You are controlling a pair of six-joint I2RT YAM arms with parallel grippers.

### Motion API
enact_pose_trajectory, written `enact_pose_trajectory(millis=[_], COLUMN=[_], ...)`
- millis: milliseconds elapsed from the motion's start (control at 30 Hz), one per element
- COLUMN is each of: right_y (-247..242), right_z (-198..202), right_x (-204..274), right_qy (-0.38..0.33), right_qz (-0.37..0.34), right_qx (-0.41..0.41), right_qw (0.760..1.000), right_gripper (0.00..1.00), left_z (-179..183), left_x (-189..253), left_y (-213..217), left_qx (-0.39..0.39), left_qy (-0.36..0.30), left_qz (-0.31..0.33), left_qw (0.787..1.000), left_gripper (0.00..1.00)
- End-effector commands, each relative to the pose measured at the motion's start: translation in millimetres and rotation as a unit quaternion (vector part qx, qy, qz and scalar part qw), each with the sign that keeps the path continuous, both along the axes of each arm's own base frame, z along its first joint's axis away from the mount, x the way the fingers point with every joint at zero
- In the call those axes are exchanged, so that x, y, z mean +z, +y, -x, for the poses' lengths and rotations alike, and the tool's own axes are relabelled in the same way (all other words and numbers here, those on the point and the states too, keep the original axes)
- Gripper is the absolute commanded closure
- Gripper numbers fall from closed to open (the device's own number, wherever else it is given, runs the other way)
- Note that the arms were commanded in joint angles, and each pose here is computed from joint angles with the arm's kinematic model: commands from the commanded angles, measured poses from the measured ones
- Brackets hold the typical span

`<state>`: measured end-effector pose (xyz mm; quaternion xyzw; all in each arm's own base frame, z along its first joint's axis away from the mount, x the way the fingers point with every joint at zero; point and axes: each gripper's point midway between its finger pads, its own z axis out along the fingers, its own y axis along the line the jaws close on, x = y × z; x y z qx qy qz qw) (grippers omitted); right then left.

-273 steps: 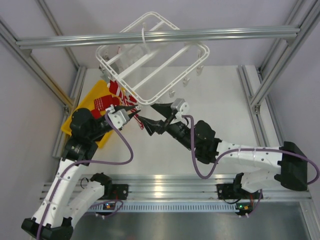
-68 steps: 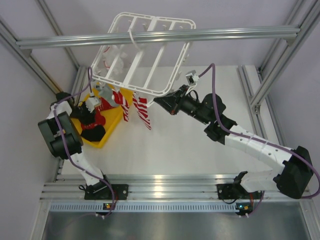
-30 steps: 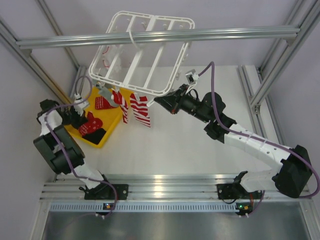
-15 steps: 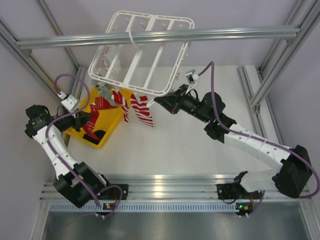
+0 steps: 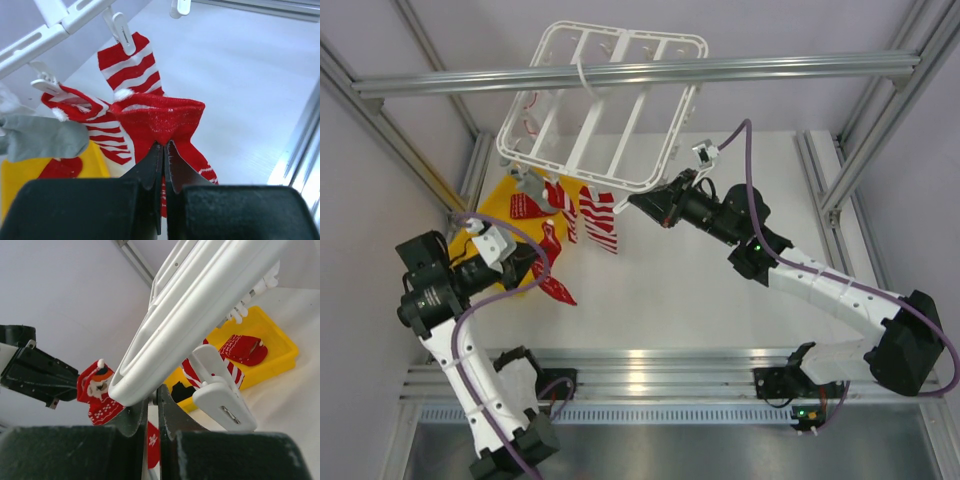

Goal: Clip the socks to the hanger
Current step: Clamp the sock onto the hanger.

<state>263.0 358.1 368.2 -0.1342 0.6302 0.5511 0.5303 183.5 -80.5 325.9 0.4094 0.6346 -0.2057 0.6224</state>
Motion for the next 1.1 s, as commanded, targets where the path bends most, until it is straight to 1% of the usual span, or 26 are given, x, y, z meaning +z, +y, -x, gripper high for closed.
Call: enact_pose_trajectory(millis=[0, 33, 67, 100, 133, 167, 200, 233, 267, 333, 400, 433, 467, 533, 567, 633, 667, 767, 1067], right_y=[-7, -7, -7, -7, -7, -6, -6, -6, -6, -7, -8, -8, -8, -7, -7, -7, -7, -7, -4], right_z=[-18, -19, -19, -20, -22, -22, -22, -22, -23, -23, -24, -24, -23, -22, -22, -22, -22, -22, -22], right_x=[18, 17, 17, 18, 16, 17, 19, 18, 19, 22, 22, 22, 21, 19, 18, 18, 18, 19, 21], right_qy=[0.006, 0.007, 0.007, 0.006, 0.007, 0.006, 0.003, 0.004, 0.002, 0.000, 0.002, 0.003, 0.008, 0.013, 0.017, 0.017, 0.018, 0.018, 0.017], right_qz=[-0.017, -0.017, -0.016, -0.016, -0.015, -0.014, -0.014, -0.014, -0.013, -0.014, -0.014, -0.014, -0.014, -0.011, -0.012, -0.013, -0.014, -0.017, -0.018], right_qx=[-0.034, -0.034, -0.035, -0.036, -0.038, -0.038, -0.039, -0.041, -0.042, -0.044, -0.046, -0.046, -0.045, -0.042, -0.041, -0.041, -0.040, -0.040, -0.034], right_qw=[0.999, 0.999, 0.999, 0.999, 0.999, 0.999, 0.999, 0.999, 0.999, 0.999, 0.999, 0.999, 0.999, 0.999, 0.999, 0.999, 0.999, 0.999, 0.999], right_gripper=[1.00, 1.00, 1.00, 1.00, 1.00, 1.00, 1.00, 1.00, 1.00, 1.00, 1.00, 1.00, 1.00, 1.00, 1.00, 1.00, 1.00, 1.00, 1.00], left_z=[-27, -42, -53, -68, -71, -69, -72, -73, -69, -62, -51, -44, -41, -38, -42, -44, -51, -65, -71], left_x=[10, 16, 17, 18, 20, 23, 26, 29, 26, 24, 14, 19, 12, 19, 17, 20, 20, 17, 6], left_y=[7, 12, 2, 6, 0, -15, -20, -26, -38, -47, -60, -66, -69, -68, -67, -66, -62, -62, -88], left_qx=[0.006, 0.026, 0.022, 0.057, 0.049, 0.023, 0.026, 0.014, -0.012, -0.026, -0.049, -0.053, -0.054, -0.034, -0.030, -0.016, 0.003, 0.026, 0.006], left_qy=[0.067, 0.081, 0.101, 0.093, 0.091, 0.089, 0.102, 0.094, 0.100, 0.083, 0.079, 0.050, 0.048, -0.010, -0.044, -0.076, -0.085, -0.079, -0.060], left_qz=[0.075, 0.084, 0.090, 0.073, 0.066, 0.065, 0.081, 0.083, 0.081, 0.067, 0.057, 0.051, 0.048, 0.036, 0.023, 0.019, 0.012, 0.001, -0.007], left_qw=[0.995, 0.993, 0.991, 0.991, 0.992, 0.994, 0.991, 0.992, 0.992, 0.994, 0.994, 0.996, 0.996, 0.999, 0.998, 0.997, 0.996, 0.997, 0.998], left_gripper=[1.00, 1.00, 1.00, 1.00, 1.00, 1.00, 1.00, 1.00, 1.00, 1.00, 1.00, 1.00, 1.00, 1.00, 1.00, 1.00, 1.00, 1.00, 1.00])
